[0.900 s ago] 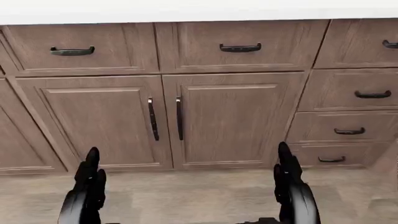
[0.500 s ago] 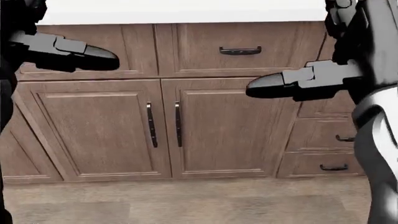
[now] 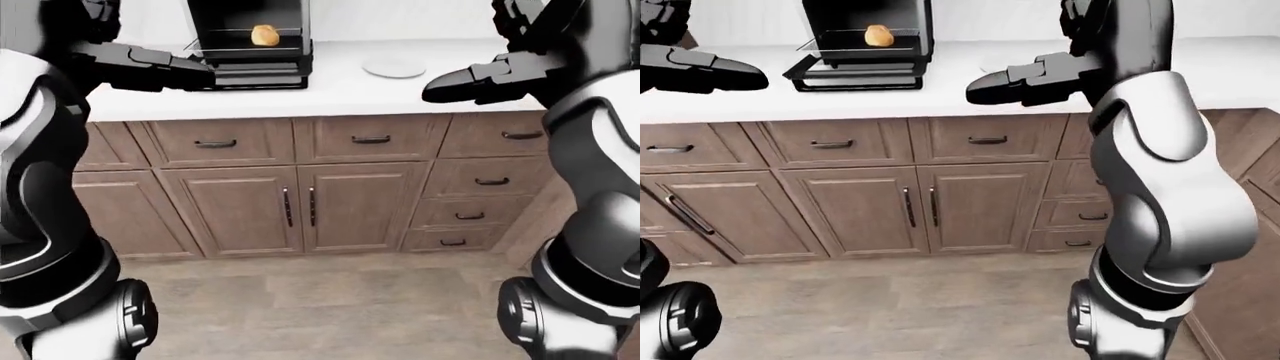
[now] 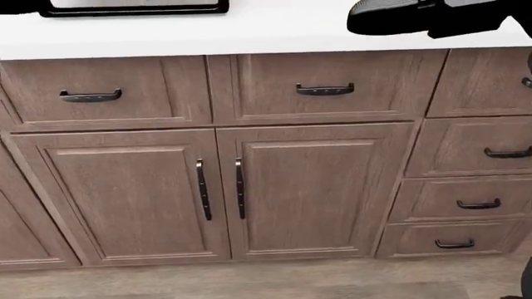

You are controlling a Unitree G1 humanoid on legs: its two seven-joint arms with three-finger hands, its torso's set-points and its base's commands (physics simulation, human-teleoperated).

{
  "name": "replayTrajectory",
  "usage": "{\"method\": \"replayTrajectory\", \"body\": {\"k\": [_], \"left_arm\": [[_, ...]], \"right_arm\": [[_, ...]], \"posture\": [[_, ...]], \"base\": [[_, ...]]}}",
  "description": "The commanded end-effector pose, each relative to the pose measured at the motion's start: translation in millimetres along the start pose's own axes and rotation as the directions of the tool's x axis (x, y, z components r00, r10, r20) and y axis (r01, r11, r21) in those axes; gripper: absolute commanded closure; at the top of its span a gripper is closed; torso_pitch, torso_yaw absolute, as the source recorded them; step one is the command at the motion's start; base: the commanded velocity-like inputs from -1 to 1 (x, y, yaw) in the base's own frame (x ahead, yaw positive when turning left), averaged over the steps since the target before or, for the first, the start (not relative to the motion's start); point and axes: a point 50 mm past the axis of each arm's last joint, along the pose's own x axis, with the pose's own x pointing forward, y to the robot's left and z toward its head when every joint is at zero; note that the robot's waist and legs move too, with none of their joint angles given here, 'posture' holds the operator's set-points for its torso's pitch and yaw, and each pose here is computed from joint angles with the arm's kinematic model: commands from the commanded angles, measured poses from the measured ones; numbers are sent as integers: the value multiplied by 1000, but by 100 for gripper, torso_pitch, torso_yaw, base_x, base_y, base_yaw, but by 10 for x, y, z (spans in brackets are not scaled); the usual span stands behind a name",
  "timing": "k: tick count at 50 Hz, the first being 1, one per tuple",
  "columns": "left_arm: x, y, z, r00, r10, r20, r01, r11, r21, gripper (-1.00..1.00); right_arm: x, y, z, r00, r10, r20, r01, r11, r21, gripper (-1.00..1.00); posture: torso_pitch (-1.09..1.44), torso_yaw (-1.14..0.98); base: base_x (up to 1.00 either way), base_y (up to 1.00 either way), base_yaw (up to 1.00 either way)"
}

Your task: Pick the bread from the rack and place it on the plate on the counter.

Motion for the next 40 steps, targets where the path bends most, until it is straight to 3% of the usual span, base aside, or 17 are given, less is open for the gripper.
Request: {"method": "replayTrajectory", "body": {"k": [1, 15, 40], "left_arm": [[-37, 13, 158, 998, 0, 69, 0, 1000, 7, -100], [-125, 171, 196, 996, 53, 72, -57, 997, 52, -100], [-158, 246, 285, 994, 73, 85, -81, 993, 91, -100]], "right_arm": [[-11, -55, 132, 997, -31, 67, 31, 1000, -3, -100], [-46, -4, 109, 998, -12, 67, 13, 1000, -5, -100], [-58, 30, 98, 997, 13, 71, -11, 1000, -19, -100]], "posture": [[0, 0], [0, 0], [0, 0]], "base": [[25, 4, 0], [37, 1, 0], [38, 13, 0]]}}
